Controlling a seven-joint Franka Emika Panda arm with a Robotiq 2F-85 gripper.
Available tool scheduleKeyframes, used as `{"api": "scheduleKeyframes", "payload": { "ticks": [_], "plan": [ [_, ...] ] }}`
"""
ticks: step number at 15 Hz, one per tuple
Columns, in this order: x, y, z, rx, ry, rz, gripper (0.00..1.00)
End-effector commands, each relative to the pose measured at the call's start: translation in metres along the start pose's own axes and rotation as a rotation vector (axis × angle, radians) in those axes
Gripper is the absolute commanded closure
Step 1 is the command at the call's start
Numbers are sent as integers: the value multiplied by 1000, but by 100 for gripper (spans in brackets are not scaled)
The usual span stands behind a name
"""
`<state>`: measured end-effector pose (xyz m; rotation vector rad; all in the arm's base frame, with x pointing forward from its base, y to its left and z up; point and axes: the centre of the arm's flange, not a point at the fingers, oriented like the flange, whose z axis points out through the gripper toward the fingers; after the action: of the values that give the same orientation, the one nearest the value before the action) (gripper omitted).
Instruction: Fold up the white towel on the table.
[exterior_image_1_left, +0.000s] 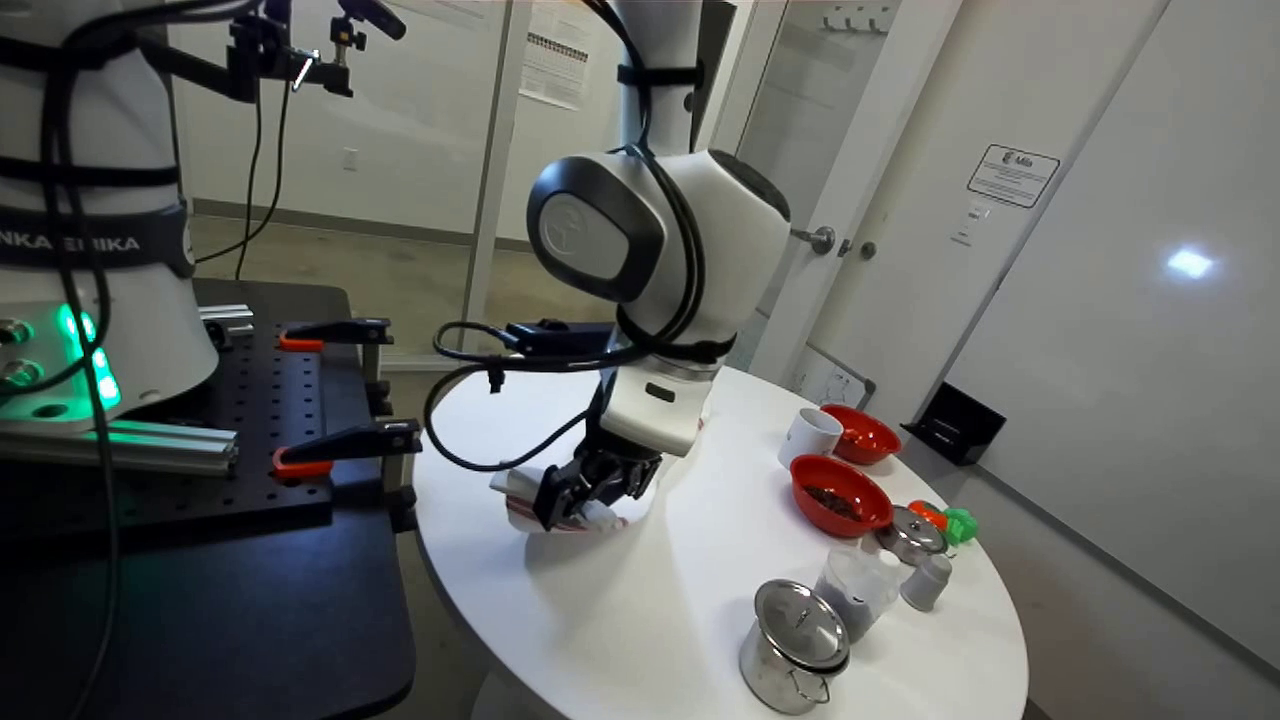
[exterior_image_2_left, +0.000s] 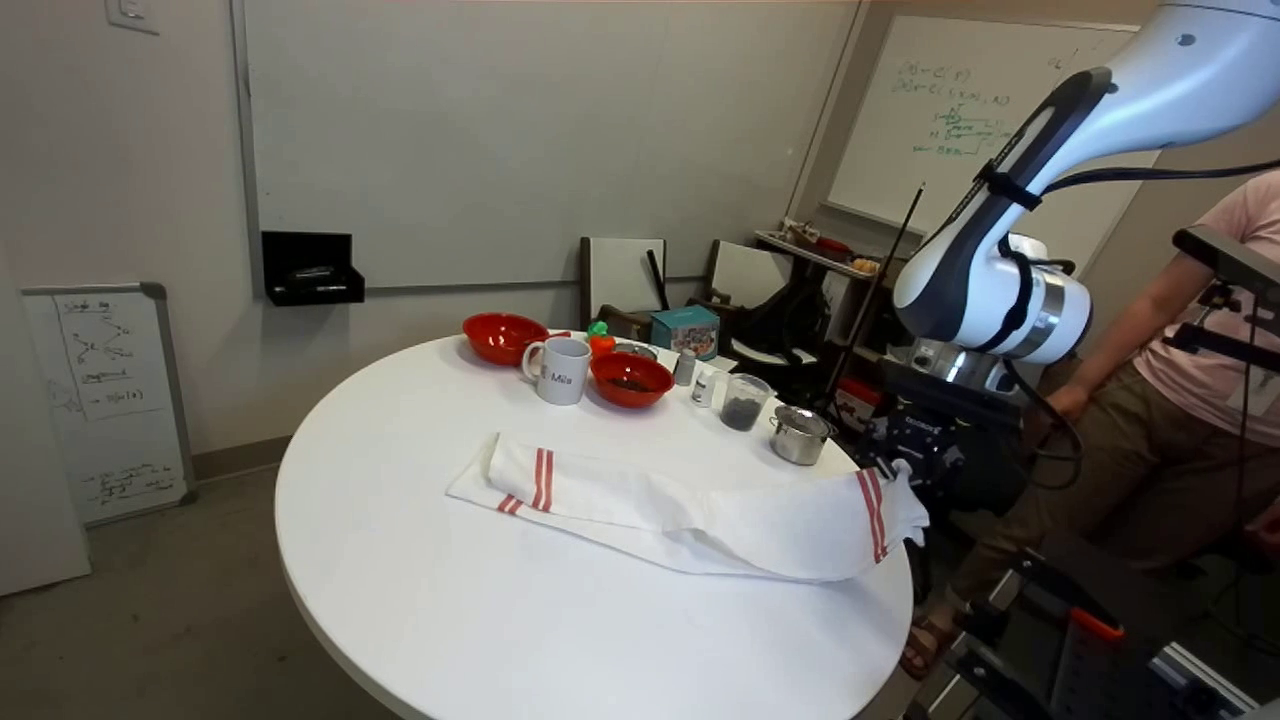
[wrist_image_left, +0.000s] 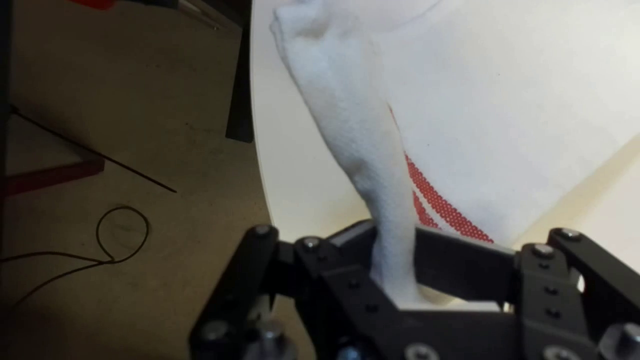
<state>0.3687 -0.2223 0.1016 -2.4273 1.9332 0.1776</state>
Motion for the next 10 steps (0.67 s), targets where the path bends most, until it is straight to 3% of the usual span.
{"api": "scheduleKeyframes", "payload": {
  "ticks": [1, 6, 10],
  "plan": [
    [-10, -36, -17, -17, -13, -75, 100],
    [-55, -147, -33, -110, 5, -356, 100],
    [-95, -215, -47, -170, 12, -521, 100]
  ]
}}
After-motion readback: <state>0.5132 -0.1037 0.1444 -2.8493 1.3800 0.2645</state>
